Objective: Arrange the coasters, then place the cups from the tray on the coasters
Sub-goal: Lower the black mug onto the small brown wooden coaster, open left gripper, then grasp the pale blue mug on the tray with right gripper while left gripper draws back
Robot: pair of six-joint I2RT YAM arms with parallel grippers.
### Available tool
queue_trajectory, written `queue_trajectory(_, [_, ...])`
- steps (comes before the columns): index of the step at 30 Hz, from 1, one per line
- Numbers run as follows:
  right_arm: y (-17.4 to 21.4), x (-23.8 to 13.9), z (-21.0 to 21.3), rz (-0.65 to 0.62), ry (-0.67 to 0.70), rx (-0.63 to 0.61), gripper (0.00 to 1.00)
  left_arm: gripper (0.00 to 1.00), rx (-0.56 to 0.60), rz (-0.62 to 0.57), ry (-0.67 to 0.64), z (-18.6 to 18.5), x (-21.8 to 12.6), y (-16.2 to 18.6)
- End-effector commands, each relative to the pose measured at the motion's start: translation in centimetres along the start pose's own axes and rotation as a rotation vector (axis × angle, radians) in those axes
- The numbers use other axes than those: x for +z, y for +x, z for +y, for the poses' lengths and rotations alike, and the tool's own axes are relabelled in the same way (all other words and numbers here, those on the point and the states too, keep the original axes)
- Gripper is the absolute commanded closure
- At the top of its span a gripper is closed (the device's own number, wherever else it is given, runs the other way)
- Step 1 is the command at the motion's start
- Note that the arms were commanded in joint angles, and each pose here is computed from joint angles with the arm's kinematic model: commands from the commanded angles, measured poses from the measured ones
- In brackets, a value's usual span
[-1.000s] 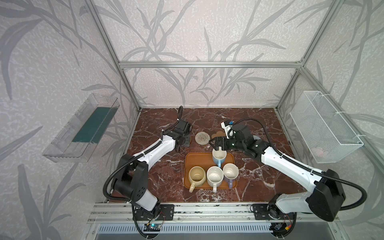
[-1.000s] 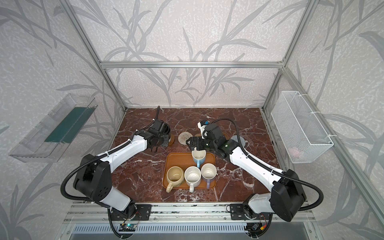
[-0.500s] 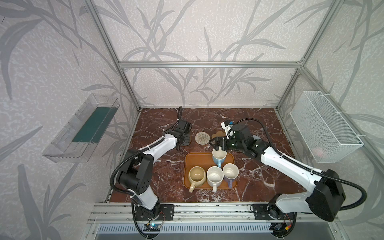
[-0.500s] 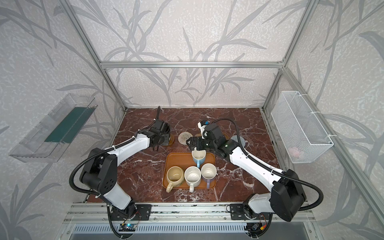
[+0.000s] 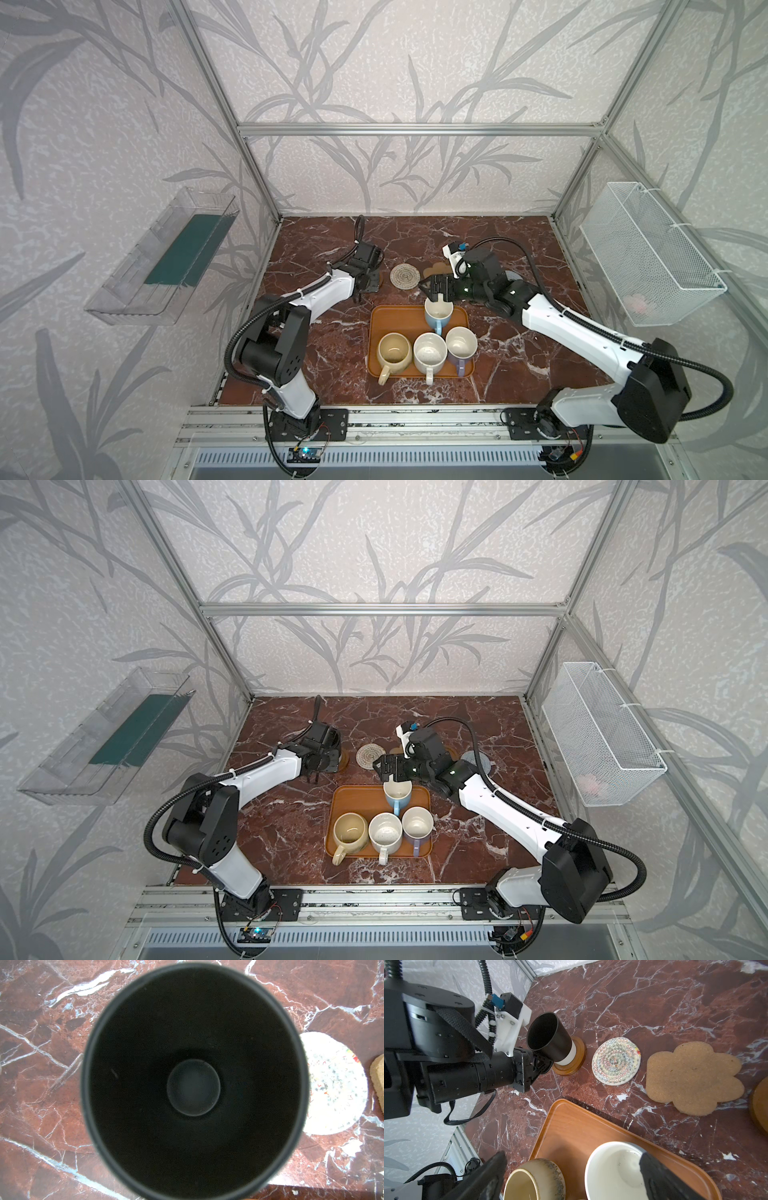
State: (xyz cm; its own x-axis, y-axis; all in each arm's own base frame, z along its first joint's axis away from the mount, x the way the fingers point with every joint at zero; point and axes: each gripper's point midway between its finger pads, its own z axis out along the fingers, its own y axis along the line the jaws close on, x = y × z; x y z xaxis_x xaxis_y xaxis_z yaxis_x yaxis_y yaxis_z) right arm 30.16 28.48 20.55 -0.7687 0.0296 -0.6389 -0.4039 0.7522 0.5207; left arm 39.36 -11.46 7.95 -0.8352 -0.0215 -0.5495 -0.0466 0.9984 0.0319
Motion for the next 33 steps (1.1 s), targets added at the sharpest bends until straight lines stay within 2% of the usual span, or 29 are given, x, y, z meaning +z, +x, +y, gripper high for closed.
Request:
queue_trajectory(1, [0.1, 0.1, -0.1, -0.004, 0.006, -0.008, 0.01, 0.82, -0.012, 0.021, -0.001, 0.3, 0.2, 0.9])
queue_trajectory(3, [0.2, 0.1, -0.2, -0.003, 0.009, -0.007, 0.01, 0.78, -0.015, 0.022, -0.003, 0.4, 0.1, 1.1])
queue_trajectory(10, [0.3, 0.0, -0.4, 0.002, 0.019, -0.007, 0.01, 0.54, -0.012, 0.014, -0.019, 0.8, -0.5, 0.8])
queue_trajectory(15, [0.7, -0.4, -0.7, 0.015, 0.04, -0.01, 0.01, 0.28, -0.034, -0.016, -0.007, 1.0, -2.1, 0.1])
queue_trajectory(17, [1.0, -0.8, -1.1, 0.026, 0.069, -0.011, 0.01, 0.16, -0.054, -0.036, 0.007, 1.1, -3.4, -0.3])
queue_trajectory(20, [1.7, -1.7, -1.7, 0.046, 0.117, -0.02, 0.01, 0.04, -0.089, -0.073, 0.052, 1.0, -5.9, -1.1])
queue_trajectory(23, [2.8, -2.5, -2.1, 0.077, 0.159, -0.035, 0.01, 0.01, -0.131, -0.098, 0.126, 0.6, -8.4, -1.2])
queue_trajectory(27, [4.6, -3.7, -3.2, 0.133, 0.282, -0.08, 0.01, 0.01, -0.166, -0.119, 0.304, -1.2, -11.6, -0.9])
queue_trajectory(33, [6.9, -4.3, -3.6, 0.17, 0.352, -0.105, 0.06, 0.01, -0.198, -0.05, 0.598, -4.8, -15.4, 1.2])
